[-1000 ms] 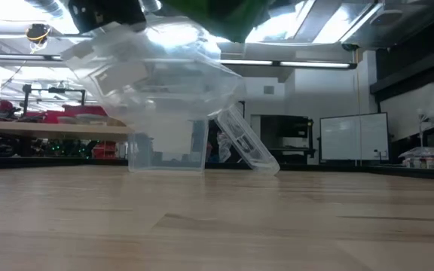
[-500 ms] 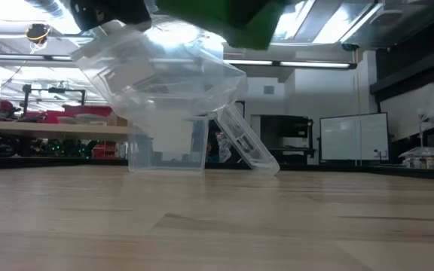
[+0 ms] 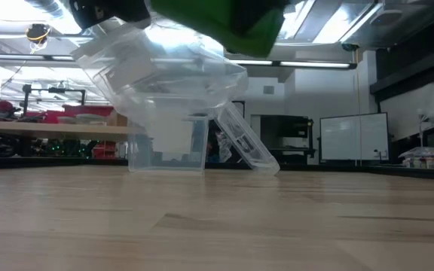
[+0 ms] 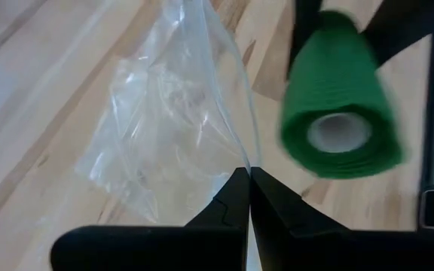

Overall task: Roll bandage
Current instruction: Put the green bandage into the transparent zip bag

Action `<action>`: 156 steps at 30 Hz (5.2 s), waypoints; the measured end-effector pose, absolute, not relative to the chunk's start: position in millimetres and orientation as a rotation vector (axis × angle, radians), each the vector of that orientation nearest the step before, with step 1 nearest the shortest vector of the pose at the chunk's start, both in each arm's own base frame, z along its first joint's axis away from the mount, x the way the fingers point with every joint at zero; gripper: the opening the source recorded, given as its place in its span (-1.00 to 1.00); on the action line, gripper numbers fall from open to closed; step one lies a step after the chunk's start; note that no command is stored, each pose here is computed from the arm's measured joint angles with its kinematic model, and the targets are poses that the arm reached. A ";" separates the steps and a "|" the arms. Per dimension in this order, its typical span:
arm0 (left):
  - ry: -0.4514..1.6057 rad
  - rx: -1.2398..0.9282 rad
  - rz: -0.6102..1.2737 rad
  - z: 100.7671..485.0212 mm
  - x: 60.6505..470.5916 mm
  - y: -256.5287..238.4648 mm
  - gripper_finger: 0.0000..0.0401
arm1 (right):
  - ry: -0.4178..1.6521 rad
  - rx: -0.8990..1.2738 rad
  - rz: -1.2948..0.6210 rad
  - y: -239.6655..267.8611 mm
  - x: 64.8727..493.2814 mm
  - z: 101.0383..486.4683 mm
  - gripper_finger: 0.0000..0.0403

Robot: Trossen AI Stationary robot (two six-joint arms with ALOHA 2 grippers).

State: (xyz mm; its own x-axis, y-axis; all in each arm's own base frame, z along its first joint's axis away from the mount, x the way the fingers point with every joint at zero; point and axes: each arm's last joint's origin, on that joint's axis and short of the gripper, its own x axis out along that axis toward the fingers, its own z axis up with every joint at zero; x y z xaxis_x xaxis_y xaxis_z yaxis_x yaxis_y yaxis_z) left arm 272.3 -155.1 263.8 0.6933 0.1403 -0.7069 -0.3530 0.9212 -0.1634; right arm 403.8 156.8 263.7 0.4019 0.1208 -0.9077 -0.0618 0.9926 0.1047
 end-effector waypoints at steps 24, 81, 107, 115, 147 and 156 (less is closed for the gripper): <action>0.739 -0.297 0.293 264.4 272.6 -155.4 -1.00 | 1.117 0.116 0.008 142.2 410.3 271.5 -0.34; 0.565 -0.196 0.081 280.1 265.2 -194.8 -1.00 | 1.074 0.510 0.191 140.6 426.0 279.6 -0.35; 0.579 -0.203 -0.016 282.7 265.2 -199.5 -1.00 | 0.971 0.737 0.399 134.6 443.2 292.7 -0.36; 0.580 -0.203 -0.031 283.2 262.5 -202.5 -1.00 | 0.940 0.809 0.434 121.1 449.9 297.3 -0.36; 0.553 -0.252 -0.019 284.4 264.4 -203.8 -1.00 | 0.913 0.990 0.498 113.6 456.4 309.7 0.72; 0.399 -0.363 -0.049 307.0 265.6 -204.5 -1.00 | 0.817 1.247 0.485 114.7 465.0 326.3 0.69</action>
State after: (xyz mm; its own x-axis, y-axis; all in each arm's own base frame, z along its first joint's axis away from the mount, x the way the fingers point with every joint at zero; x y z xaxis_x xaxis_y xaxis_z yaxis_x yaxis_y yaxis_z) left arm 265.6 -204.5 307.0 0.9210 -0.1171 -0.3715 -0.0244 0.9346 -0.3550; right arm 465.0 114.7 326.3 0.6337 0.7227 -0.2758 0.1042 0.2736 0.9562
